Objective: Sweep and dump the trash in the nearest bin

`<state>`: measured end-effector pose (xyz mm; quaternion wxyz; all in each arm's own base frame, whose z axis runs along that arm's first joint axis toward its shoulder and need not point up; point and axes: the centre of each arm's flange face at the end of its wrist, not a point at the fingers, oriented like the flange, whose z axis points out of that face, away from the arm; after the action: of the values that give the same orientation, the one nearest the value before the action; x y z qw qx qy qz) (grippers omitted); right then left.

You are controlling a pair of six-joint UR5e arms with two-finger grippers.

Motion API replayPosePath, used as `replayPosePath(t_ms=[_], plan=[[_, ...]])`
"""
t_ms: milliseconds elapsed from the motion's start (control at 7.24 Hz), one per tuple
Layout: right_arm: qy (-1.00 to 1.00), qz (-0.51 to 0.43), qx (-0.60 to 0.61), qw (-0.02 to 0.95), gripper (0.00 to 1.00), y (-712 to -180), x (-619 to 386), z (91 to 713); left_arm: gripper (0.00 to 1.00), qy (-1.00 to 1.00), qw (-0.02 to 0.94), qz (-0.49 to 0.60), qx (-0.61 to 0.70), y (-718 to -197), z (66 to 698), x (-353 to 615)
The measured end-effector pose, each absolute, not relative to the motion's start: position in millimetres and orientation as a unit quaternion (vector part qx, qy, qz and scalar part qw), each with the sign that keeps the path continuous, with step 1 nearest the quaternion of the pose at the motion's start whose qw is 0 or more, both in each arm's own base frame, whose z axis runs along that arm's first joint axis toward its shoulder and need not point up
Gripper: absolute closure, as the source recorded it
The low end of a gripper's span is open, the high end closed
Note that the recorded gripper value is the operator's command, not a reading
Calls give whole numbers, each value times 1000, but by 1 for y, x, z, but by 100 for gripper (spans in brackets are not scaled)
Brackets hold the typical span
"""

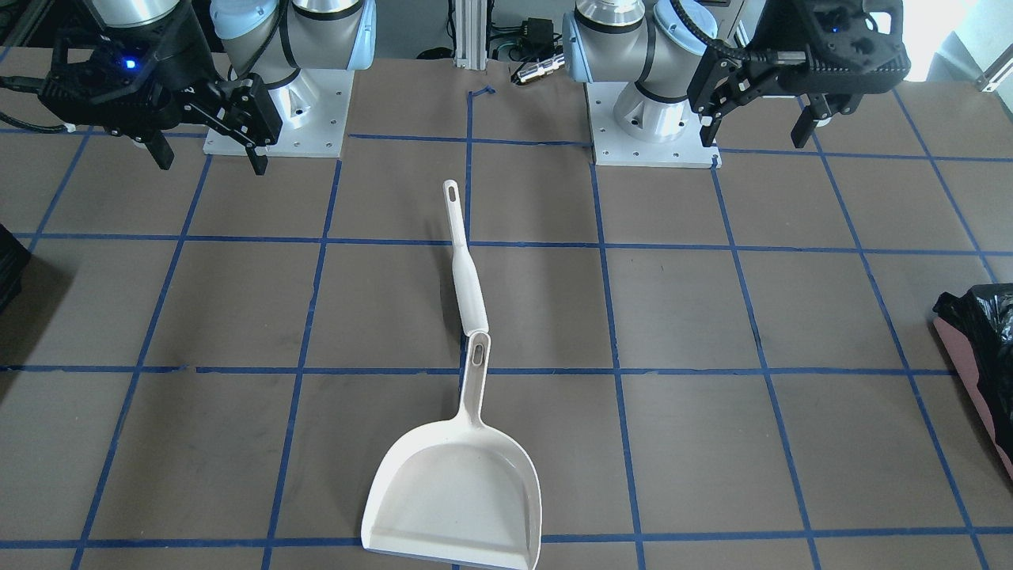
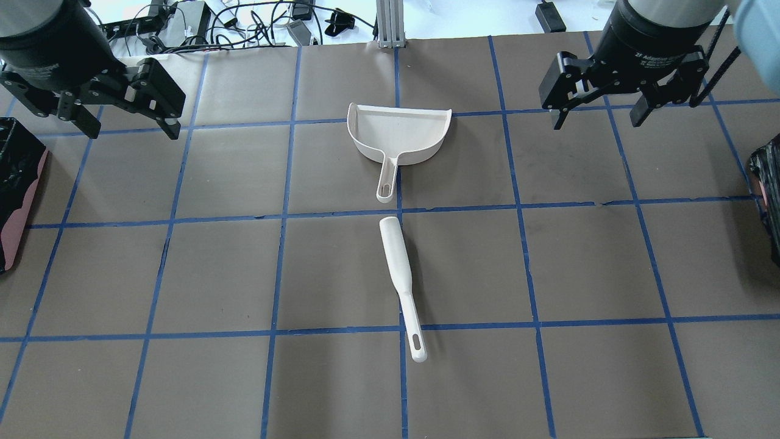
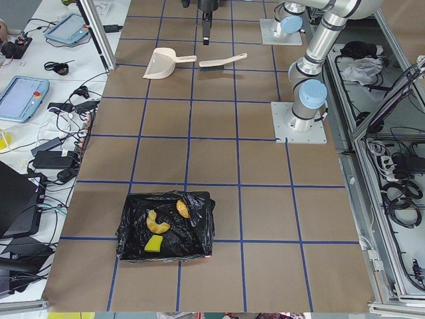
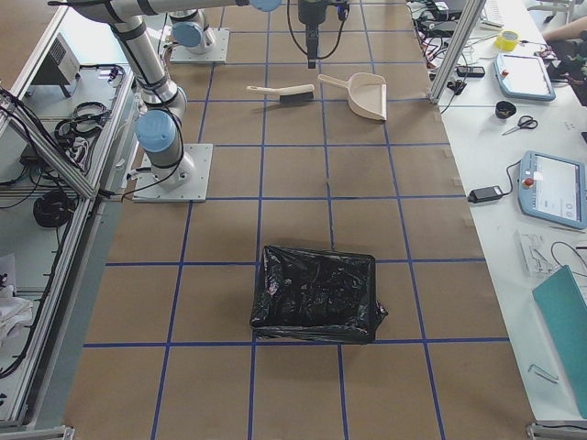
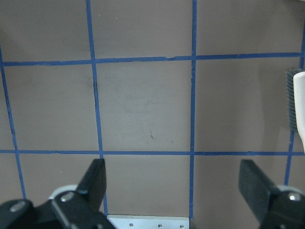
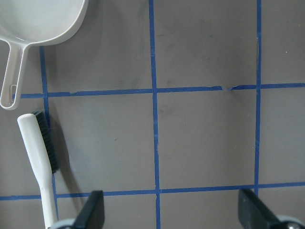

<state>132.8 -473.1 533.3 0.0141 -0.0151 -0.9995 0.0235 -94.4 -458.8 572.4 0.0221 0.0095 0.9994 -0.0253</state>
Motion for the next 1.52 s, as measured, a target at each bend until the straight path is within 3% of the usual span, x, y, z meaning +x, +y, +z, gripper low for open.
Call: replayPosePath(t_ms=[553,1520], plan=[[-1000,23,-15,14,0,-473,133,533,0,999,-21,-15,41,-455,554,-81],[-1000,23,-15,14,0,-474,133,533,0,999,8,-15,46,-452,555,-78]])
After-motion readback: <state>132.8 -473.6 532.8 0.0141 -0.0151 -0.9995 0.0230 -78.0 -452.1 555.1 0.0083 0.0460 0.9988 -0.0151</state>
